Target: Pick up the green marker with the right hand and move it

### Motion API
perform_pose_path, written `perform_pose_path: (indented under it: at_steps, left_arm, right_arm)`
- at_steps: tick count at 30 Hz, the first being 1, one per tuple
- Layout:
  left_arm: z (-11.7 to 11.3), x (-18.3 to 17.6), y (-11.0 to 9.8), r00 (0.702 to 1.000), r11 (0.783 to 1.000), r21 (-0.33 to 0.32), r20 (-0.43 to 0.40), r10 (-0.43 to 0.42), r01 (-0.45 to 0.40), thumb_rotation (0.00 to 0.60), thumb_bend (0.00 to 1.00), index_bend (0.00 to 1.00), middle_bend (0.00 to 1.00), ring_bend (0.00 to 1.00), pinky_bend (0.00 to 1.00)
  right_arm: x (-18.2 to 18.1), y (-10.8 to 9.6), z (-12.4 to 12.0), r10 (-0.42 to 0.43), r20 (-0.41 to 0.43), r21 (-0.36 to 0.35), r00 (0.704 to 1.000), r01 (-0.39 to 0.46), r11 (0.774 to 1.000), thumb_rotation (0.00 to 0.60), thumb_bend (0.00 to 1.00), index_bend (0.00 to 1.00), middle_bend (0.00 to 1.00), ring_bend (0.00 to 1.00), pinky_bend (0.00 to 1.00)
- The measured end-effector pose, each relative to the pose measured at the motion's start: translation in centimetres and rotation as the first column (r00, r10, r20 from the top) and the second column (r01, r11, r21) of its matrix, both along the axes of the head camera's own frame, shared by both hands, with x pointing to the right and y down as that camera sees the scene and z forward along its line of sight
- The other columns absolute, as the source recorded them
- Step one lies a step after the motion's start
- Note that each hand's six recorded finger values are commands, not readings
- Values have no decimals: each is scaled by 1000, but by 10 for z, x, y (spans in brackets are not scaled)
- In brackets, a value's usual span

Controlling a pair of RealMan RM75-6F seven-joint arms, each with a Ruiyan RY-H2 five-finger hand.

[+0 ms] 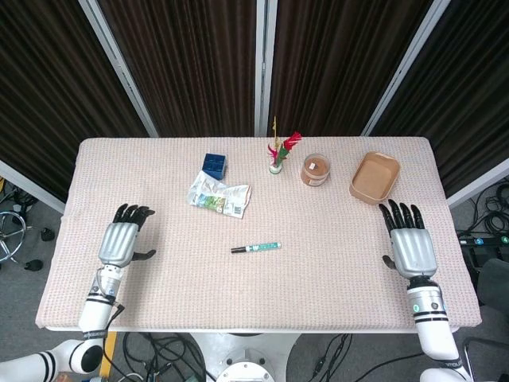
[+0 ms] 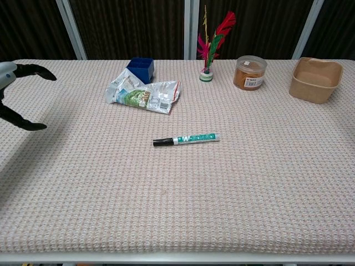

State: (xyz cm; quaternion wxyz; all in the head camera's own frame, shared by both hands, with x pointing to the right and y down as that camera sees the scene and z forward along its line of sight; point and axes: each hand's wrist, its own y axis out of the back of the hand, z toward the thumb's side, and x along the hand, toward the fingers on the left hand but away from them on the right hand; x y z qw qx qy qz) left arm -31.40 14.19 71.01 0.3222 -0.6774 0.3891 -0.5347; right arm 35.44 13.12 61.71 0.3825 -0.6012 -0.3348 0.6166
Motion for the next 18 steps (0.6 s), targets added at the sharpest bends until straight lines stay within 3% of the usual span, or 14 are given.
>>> perform_pose_path:
  at_steps: [8, 11, 13, 15, 18]
  left_arm:
    - [5, 13, 3, 1000, 1000, -3, -19, -20, 20, 600, 46, 198, 163, 100, 75]
    - [3, 16, 6, 1000, 1000, -6, -5, 1, -1, 600, 45, 198, 163, 99, 77]
    - [1, 16, 7, 1000, 1000, -15, 12, 14, -14, 600, 45, 197, 163, 99, 78]
    - [0, 15, 8, 1000, 999, -38, 23, 11, -10, 600, 45, 197, 163, 99, 79]
    - [-2, 7, 7, 1000, 997, -76, 25, -6, 8, 600, 46, 197, 163, 99, 82]
  right_arm:
    - [-16, -14, 2, -47, 6, -9, 999, 47, 999, 600, 52, 0, 5, 0, 0]
    - [-20, -14, 4, -34, 23, -11, 999, 34, 999, 600, 65, 0, 61, 0, 9]
    - [-24, -16, 5, -15, 31, -13, 999, 15, 1000, 600, 70, 6, 93, 21, 71]
    - [-31, -19, 5, -12, 29, -7, 1000, 12, 1000, 600, 75, 57, 141, 91, 218]
    - [-50, -26, 0, -34, 27, 26, 999, 33, 999, 600, 88, 227, 259, 290, 477]
